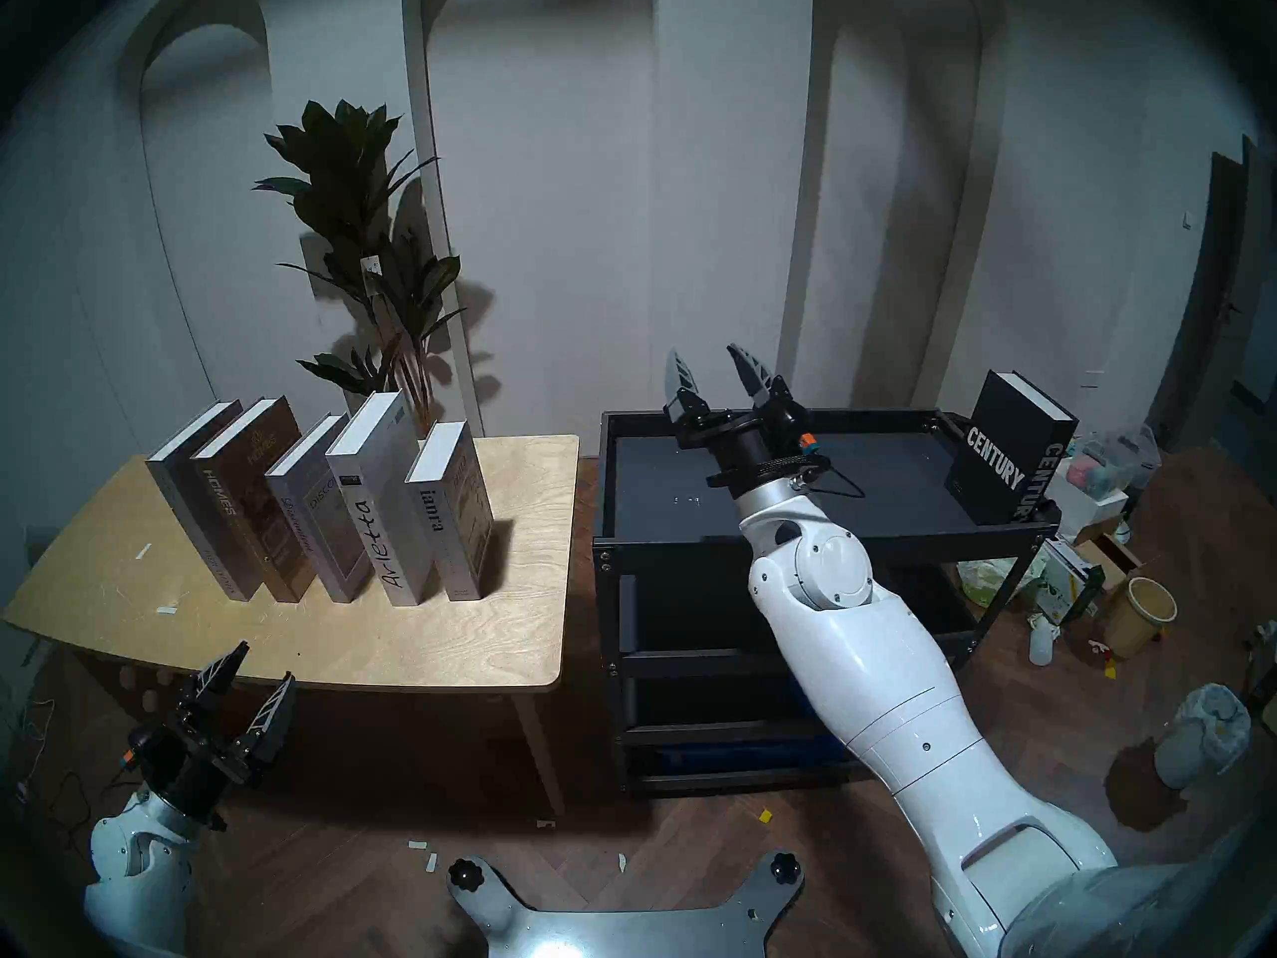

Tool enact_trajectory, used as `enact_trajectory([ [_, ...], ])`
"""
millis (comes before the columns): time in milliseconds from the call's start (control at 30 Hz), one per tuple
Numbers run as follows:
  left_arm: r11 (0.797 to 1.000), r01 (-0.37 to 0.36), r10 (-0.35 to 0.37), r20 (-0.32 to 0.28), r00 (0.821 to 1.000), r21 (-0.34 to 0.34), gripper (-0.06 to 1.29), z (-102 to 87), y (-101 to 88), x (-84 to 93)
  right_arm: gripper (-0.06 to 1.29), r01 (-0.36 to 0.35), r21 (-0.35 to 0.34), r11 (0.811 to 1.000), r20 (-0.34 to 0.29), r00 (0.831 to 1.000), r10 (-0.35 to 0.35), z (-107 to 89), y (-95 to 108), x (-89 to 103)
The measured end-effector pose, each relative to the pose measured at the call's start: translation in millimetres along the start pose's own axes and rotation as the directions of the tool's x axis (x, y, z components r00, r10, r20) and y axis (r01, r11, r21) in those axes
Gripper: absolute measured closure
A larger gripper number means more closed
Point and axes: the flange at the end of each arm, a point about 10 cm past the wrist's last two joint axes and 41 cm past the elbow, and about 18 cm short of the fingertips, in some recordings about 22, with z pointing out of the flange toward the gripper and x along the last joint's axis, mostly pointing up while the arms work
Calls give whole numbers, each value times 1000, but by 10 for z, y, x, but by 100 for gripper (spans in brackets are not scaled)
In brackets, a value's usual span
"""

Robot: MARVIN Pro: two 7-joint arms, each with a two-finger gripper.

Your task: Move the books from the display table onto the shelf, standing them upright with spines facing out and tallest at one end

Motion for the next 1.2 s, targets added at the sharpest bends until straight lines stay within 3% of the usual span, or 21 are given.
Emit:
enact_trajectory([
  [267,1000,0,0,0,1000,-2,-1,1,2,1,0,54,-73,996,134,990,-44,103,-177,-139],
  [467,1000,0,0,-1,1000,-2,-1,2,3,3,0,97,-123,988,185,980,-74,182,-349,-83],
  [800,1000,-1,1,-1,1000,-3,-1,4,3,6,0,182,-265,947,272,956,-108,101,-516,56],
  [1000,1000,-1,1,-2,1000,-4,-1,4,4,7,0,206,-300,931,333,938,-100,-20,-861,46],
  [1200,1000,-1,1,-2,1000,-4,-1,5,5,8,0,210,-277,938,365,926,-99,-110,-1220,-7],
])
